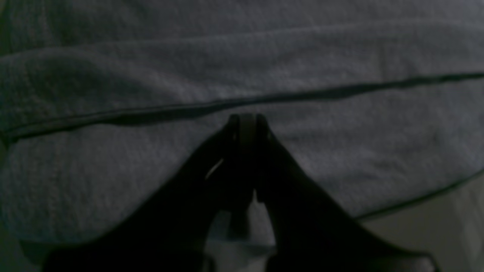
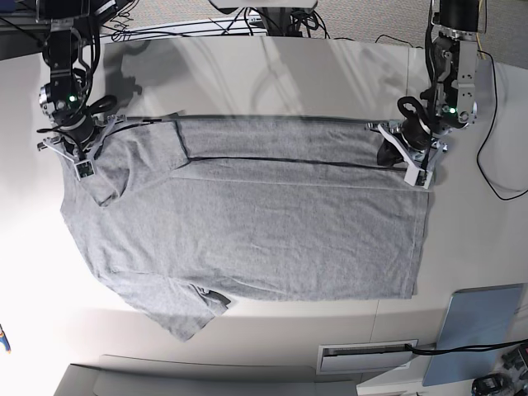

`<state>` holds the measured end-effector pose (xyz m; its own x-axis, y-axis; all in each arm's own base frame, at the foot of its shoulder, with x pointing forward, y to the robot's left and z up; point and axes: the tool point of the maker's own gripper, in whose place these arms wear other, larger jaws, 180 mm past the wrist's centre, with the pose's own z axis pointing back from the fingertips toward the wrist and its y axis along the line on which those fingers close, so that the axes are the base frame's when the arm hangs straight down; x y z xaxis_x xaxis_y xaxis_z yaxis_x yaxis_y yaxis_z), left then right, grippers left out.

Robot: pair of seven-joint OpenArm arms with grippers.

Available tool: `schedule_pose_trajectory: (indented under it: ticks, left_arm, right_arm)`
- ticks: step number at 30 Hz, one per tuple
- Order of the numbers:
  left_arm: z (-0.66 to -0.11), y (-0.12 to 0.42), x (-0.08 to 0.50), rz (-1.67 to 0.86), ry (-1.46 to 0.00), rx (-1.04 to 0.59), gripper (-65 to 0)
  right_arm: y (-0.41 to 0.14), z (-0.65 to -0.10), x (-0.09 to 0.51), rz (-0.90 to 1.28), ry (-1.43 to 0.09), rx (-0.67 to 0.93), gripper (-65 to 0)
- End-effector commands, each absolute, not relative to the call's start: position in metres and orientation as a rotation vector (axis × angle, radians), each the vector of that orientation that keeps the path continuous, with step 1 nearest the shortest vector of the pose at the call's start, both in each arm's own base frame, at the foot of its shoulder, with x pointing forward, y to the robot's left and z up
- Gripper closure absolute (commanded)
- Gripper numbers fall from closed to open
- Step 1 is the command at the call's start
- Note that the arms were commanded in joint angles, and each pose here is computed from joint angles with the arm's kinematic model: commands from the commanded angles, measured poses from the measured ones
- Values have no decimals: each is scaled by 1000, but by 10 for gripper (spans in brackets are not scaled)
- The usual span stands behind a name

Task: Fold the T-shirt properly
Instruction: 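Lower the folded edge onto the shirt and open both grippers, then move both grippers to the hem corners and grasp them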

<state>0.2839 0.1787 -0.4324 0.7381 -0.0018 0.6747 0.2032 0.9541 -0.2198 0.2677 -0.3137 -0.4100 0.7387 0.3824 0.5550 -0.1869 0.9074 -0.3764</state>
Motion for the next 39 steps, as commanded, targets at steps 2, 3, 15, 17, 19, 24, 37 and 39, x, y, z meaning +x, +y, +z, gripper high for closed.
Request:
schedule_pose_trajectory:
  ticks: [2, 3, 15, 17, 19, 24, 37, 39]
  left_arm:
    - [-453, 191, 260, -131, -627, -234, 0]
    - [-455, 188, 254, -149, -615, -247, 0]
    - [-477, 198, 156, -220, -424, -258, 0]
    - [-475, 197, 138, -226, -400, -269, 0]
    - [-473, 197, 122, -234, -379, -270, 0]
    - [-461, 205, 99, -214, -387, -255, 0]
    - [-405, 199, 138, -305, -568, -249, 0]
    - [-387, 199, 157, -322, -639, -233, -1]
  right_arm:
    - [-323, -416, 256, 344, -610, -318, 0]
    - [-322, -419, 250, 352, -595, -315, 0]
    - [-311, -414, 195, 428, -570, -312, 0]
    - [-312, -412, 185, 431, -559, -314, 0]
    - [-313, -411, 175, 435, -545, -317, 0]
    - [-309, -410, 148, 458, -504, -309, 0]
    - [-306, -358, 167, 491, -639, -460, 0]
    - [-308, -338, 178, 483, -699, -491, 0]
